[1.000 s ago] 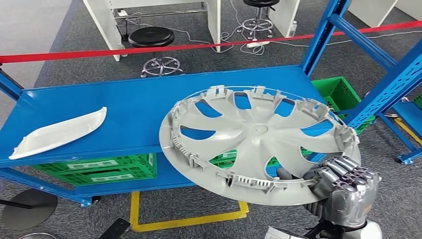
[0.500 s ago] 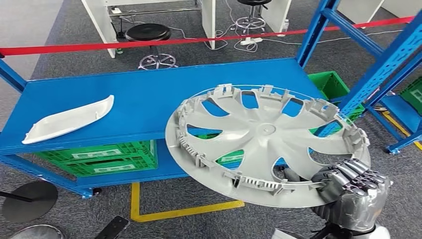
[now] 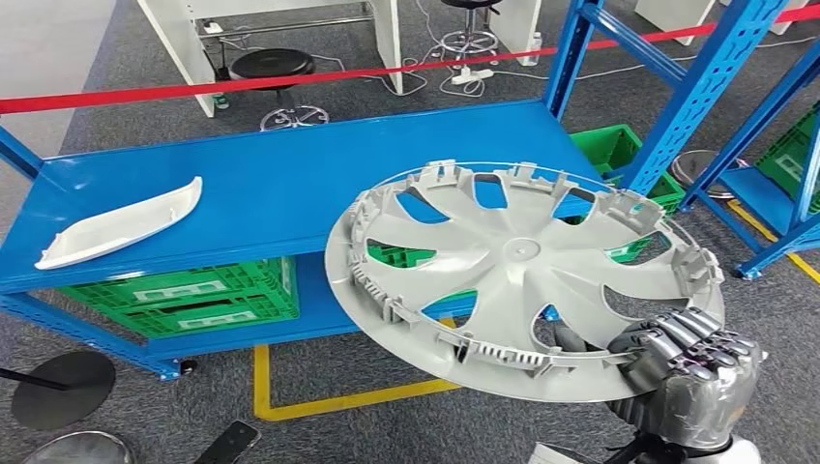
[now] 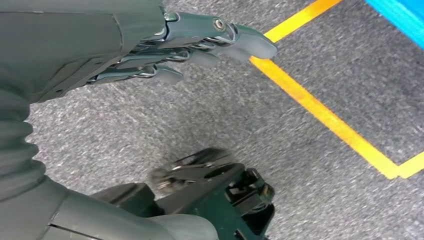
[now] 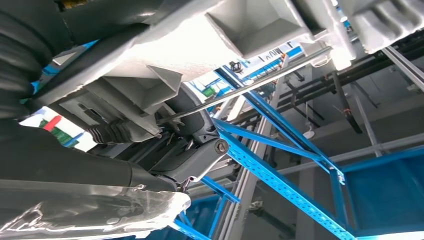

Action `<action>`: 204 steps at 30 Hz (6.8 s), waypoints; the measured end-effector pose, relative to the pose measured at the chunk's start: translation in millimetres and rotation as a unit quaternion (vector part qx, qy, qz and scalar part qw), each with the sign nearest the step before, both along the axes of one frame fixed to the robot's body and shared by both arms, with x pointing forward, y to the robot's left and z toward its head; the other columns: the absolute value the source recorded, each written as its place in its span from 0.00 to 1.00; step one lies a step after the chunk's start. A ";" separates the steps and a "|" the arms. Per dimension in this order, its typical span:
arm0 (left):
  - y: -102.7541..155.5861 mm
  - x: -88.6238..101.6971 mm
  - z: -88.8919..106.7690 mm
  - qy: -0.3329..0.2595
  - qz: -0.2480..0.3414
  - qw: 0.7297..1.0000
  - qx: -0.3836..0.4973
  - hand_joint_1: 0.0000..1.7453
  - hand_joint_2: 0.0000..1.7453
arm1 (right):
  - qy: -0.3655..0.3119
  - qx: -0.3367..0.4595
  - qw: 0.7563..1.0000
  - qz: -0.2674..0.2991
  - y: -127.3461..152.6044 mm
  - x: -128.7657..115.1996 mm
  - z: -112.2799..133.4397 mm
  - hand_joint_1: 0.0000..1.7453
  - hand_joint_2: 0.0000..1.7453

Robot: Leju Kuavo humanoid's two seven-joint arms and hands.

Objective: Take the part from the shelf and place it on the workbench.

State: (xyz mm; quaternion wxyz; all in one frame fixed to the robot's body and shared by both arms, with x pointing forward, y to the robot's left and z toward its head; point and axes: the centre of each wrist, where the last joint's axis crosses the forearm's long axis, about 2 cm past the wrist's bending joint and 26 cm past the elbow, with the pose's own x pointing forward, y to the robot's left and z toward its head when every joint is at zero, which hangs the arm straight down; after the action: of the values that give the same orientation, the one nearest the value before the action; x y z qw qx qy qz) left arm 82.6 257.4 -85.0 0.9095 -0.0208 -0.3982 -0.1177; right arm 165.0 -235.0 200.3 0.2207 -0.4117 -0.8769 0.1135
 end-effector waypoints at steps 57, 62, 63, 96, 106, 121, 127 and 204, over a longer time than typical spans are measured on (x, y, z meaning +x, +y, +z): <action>-18.6 35.5 -3.7 0.001 -0.096 0.995 0.027 0.00 1.00 | 0.039 -0.019 0.994 -0.100 -25.3 -67.7 22.0 1.00 1.00; -18.2 35.7 -3.7 0.001 -0.095 0.995 0.028 0.00 1.00 | 0.042 -0.020 0.994 -0.103 -26.1 -69.4 21.9 1.00 1.00; -17.9 35.9 -3.7 0.001 -0.095 0.995 0.028 0.00 1.00 | 0.042 -0.020 0.993 -0.104 -26.2 -69.9 22.2 1.00 1.00; -20.8 30.6 -4.5 0.008 -0.108 0.994 0.028 0.00 1.00 | 0.041 -0.026 0.990 -0.133 -31.0 -79.5 29.6 1.00 1.00; -22.4 22.2 -6.2 0.015 -0.103 0.994 0.023 0.00 1.00 | 0.067 -0.041 0.984 -0.161 -31.4 -86.1 28.5 1.00 1.00; -17.1 22.0 -5.3 0.003 -0.087 0.996 0.034 0.00 1.00 | 0.076 -0.051 0.974 -0.206 -31.9 -87.6 35.3 1.00 1.00; -11.4 25.2 -4.2 -0.004 -0.075 0.996 0.042 0.00 1.00 | 0.062 -0.052 0.973 -0.217 -32.8 -90.0 43.3 1.00 1.00; -0.6 23.6 -7.3 -0.024 -0.020 0.998 0.060 0.00 1.00 | 0.021 -0.031 0.951 -0.306 -56.1 -110.8 66.1 1.00 1.00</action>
State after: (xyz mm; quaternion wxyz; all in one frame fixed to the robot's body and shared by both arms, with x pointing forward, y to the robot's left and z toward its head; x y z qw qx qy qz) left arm 106.2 256.8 -92.3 0.8968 0.0289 -0.4115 -0.1597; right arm 54.2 -291.1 266.4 0.2499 -0.6647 -0.6999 0.0762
